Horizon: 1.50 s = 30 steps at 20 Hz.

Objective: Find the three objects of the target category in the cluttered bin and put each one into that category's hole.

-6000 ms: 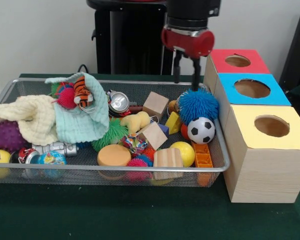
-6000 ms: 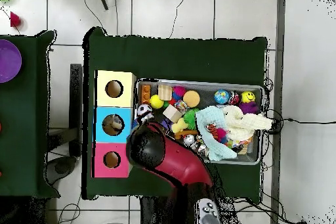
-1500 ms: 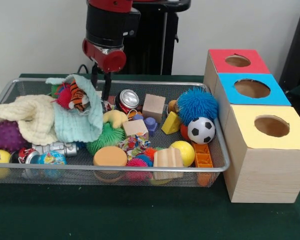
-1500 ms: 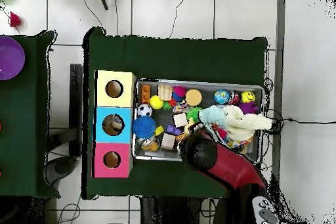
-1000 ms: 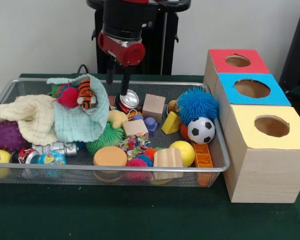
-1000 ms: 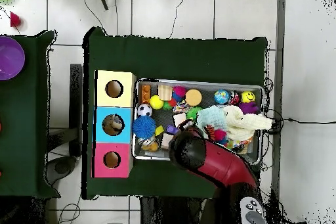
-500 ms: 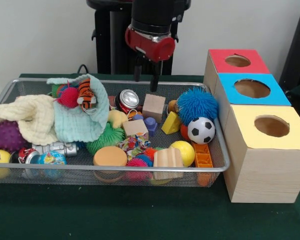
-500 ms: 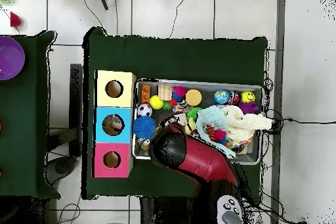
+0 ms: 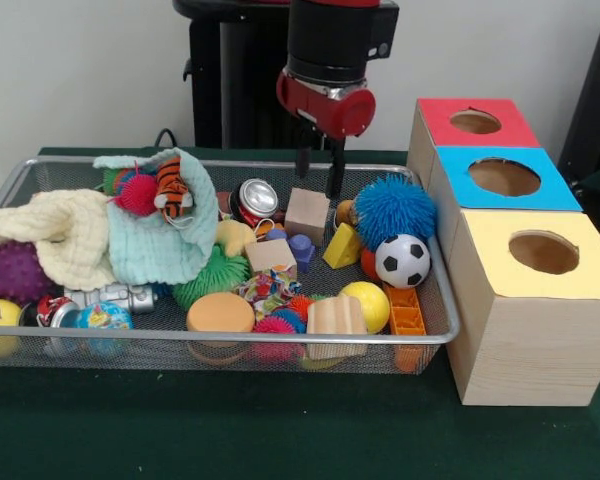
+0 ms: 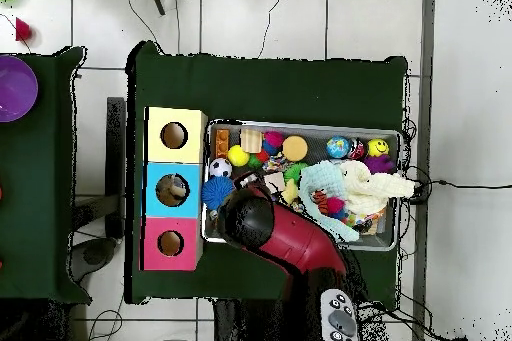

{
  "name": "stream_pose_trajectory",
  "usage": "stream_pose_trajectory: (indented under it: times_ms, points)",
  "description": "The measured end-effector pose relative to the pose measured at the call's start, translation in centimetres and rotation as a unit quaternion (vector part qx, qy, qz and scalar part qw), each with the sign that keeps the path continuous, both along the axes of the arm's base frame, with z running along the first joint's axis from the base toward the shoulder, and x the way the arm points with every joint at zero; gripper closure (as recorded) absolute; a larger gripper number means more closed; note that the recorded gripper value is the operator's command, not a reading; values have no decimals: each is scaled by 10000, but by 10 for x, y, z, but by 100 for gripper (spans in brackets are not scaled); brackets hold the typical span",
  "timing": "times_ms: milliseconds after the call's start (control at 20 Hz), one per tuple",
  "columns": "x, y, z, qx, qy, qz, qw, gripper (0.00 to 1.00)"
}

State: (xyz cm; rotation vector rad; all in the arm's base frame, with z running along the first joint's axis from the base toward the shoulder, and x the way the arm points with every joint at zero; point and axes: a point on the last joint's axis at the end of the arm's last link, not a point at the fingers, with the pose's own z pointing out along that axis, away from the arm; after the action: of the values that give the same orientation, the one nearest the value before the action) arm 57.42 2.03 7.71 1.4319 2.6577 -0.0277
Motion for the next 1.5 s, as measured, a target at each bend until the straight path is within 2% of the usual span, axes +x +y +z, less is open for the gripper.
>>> stream_pose_trajectory:
  times_ms: [400, 700, 900, 1200, 1500]
  points:
    - [-6, 29, -23, 83, -117, -198, 9997, 0]
    - [-19, 73, -30, 289, 13, -477, 9984, 0]
    - [-26, 87, -35, 412, 101, -588, 9974, 0]
    - [-26, 94, -43, 477, 104, -607, 9970, 0]
    - [-23, 85, -57, 332, -110, -668, 9972, 0]
